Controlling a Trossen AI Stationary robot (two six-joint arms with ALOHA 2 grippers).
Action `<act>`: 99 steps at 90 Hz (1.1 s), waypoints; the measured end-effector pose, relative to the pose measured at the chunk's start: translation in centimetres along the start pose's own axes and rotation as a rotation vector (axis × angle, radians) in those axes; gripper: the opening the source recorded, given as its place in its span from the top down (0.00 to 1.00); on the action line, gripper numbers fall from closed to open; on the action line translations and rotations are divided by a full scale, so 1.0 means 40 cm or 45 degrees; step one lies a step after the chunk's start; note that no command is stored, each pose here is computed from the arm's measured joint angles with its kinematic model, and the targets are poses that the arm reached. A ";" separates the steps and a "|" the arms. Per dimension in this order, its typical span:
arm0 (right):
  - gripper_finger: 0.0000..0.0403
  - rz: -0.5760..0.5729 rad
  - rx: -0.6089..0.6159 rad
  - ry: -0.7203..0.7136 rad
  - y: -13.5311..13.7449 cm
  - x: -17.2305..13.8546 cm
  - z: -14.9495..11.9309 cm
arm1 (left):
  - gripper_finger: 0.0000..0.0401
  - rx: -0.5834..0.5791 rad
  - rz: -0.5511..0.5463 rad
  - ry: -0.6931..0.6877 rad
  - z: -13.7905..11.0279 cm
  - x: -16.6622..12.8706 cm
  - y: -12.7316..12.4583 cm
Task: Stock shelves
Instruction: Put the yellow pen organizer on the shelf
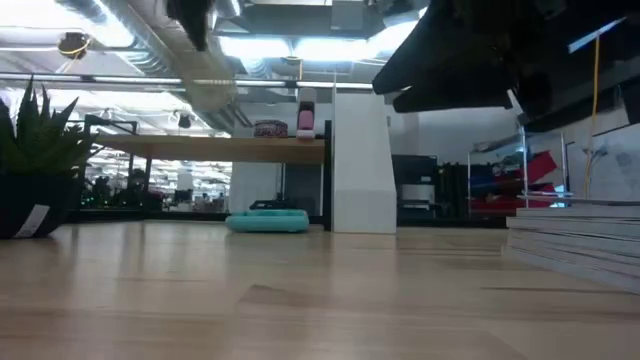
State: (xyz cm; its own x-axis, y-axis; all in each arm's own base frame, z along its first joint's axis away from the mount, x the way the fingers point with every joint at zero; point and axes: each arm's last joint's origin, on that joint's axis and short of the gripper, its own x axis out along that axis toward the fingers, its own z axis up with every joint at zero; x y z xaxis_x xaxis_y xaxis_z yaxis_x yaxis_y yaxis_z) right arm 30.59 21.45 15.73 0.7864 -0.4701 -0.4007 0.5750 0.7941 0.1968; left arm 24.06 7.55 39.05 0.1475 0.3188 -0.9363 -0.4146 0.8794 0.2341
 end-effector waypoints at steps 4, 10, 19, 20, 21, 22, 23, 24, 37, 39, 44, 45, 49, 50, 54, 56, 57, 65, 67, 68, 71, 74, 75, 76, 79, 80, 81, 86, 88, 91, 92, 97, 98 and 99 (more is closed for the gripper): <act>0.66 0.006 0.003 0.007 0.001 0.000 0.000 | 1.00 0.062 0.042 0.029 0.020 0.019 0.019; 0.66 0.009 0.007 0.008 0.001 0.000 0.000 | 1.00 0.153 0.087 0.076 0.044 0.047 0.045; 0.66 0.012 0.012 0.007 0.002 0.000 0.000 | 1.00 0.277 0.132 0.167 0.074 0.097 0.071; 0.66 0.012 0.012 0.007 0.002 0.000 0.000 | 1.00 0.290 0.135 0.178 0.077 0.102 0.073; 0.66 0.012 0.012 0.007 0.002 0.000 0.001 | 1.00 0.303 0.138 0.188 0.080 0.108 0.075; 0.66 0.013 0.013 0.007 0.002 0.000 0.001 | 1.00 0.316 0.140 0.199 0.082 0.114 0.077; 0.66 0.013 0.014 0.007 0.002 0.000 0.001 | 1.00 0.329 0.142 0.209 0.085 0.119 0.078; 0.66 0.013 0.014 0.007 0.002 0.000 0.001 | 1.00 0.342 0.144 0.220 0.088 0.125 0.080; 0.66 0.009 0.017 0.007 0.001 0.004 0.003 | 1.00 0.469 0.183 0.301 0.104 0.165 0.093; 0.66 0.009 0.017 0.008 0.001 0.004 0.003 | 1.00 0.484 0.188 0.308 0.106 0.167 0.093; 0.66 0.005 0.023 0.009 0.000 0.007 0.004 | 1.00 0.520 0.208 0.324 0.109 0.173 0.093; 0.66 0.002 0.024 0.008 -0.001 0.009 0.005 | 1.00 0.529 0.212 0.326 0.109 0.174 0.093; 0.66 0.001 0.027 0.012 -0.002 0.012 0.007 | 1.00 0.551 0.236 0.333 0.110 0.174 0.093; 0.66 0.000 0.028 0.014 -0.003 0.014 0.007 | 1.00 0.554 0.244 0.335 0.110 0.174 0.093; 0.66 -0.004 0.031 0.018 -0.004 0.019 0.010 | 1.00 0.565 0.281 0.347 0.109 0.173 0.095; 0.66 -0.006 0.032 0.017 -0.005 0.020 0.011 | 1.00 0.569 0.304 0.351 0.109 0.172 0.096; 0.66 -0.007 0.032 0.017 -0.005 0.021 0.011 | 1.00 0.569 0.315 0.352 0.109 0.171 0.096; 0.66 -0.015 0.036 0.016 -0.007 0.026 0.014 | 1.00 0.583 0.356 0.362 0.109 0.170 0.100; 0.66 -0.013 0.037 0.021 -0.008 0.028 0.014 | 1.00 0.589 0.357 0.363 0.109 0.170 0.100; 0.66 -0.015 0.038 0.022 -0.009 0.029 0.015 | 1.00 0.590 0.357 0.364 0.109 0.170 0.100; 0.66 -0.015 0.039 0.024 -0.009 0.030 0.015 | 1.00 0.596 0.357 0.365 0.109 0.170 0.100; 0.66 -0.011 0.039 0.031 -0.009 0.031 0.015 | 1.00 0.604 0.356 0.366 0.109 0.170 0.100; 0.66 -0.011 0.039 0.032 -0.009 0.031 0.015 | 1.00 0.608 0.356 0.366 0.109 0.170 0.100; 0.66 -0.011 0.039 0.033 -0.009 0.031 0.015 | 1.00 0.612 0.355 0.366 0.109 0.170 0.099; 0.66 -0.011 0.039 0.033 -0.009 0.031 0.015 | 1.00 0.620 0.354 0.366 0.109 0.169 0.098; 0.66 -0.011 0.039 0.033 -0.009 0.031 0.015 | 1.00 0.623 0.354 0.365 0.109 0.169 0.097; 0.66 -0.010 0.039 0.033 -0.009 0.031 0.015 | 1.00 0.627 0.353 0.365 0.109 0.169 0.096; 0.66 -0.008 0.038 0.037 -0.009 0.031 0.015 | 1.00 0.642 0.352 0.363 0.110 0.168 0.091; 0.66 -0.006 0.038 0.041 -0.009 0.031 0.015 | 1.00 0.651 0.351 0.362 0.110 0.168 0.089; 0.66 -0.005 0.038 0.042 -0.009 0.030 0.014 | 1.00 0.668 0.349 0.363 0.110 0.167 0.086; 0.66 -0.005 0.038 0.042 -0.009 0.030 0.014 | 1.00 0.672 0.348 0.362 0.110 0.167 0.085; 0.66 -0.005 0.038 0.043 -0.008 0.030 0.014 | 0.99 0.685 0.347 0.359 0.111 0.165 0.081; 0.66 -0.005 0.038 0.043 -0.008 0.030 0.014 | 0.98 0.687 0.347 0.358 0.111 0.165 0.080; 0.66 -0.005 0.038 0.043 -0.008 0.030 0.014 | 0.98 0.688 0.347 0.358 0.111 0.165 0.079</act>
State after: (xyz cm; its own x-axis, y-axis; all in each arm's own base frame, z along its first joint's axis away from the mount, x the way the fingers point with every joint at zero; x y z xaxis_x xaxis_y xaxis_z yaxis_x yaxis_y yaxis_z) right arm 31.49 20.38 15.69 0.7766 -0.4594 -0.4310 0.5848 0.7803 0.2219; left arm 27.71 14.00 34.77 -0.1690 0.5148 -0.8405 0.1155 0.8572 0.5018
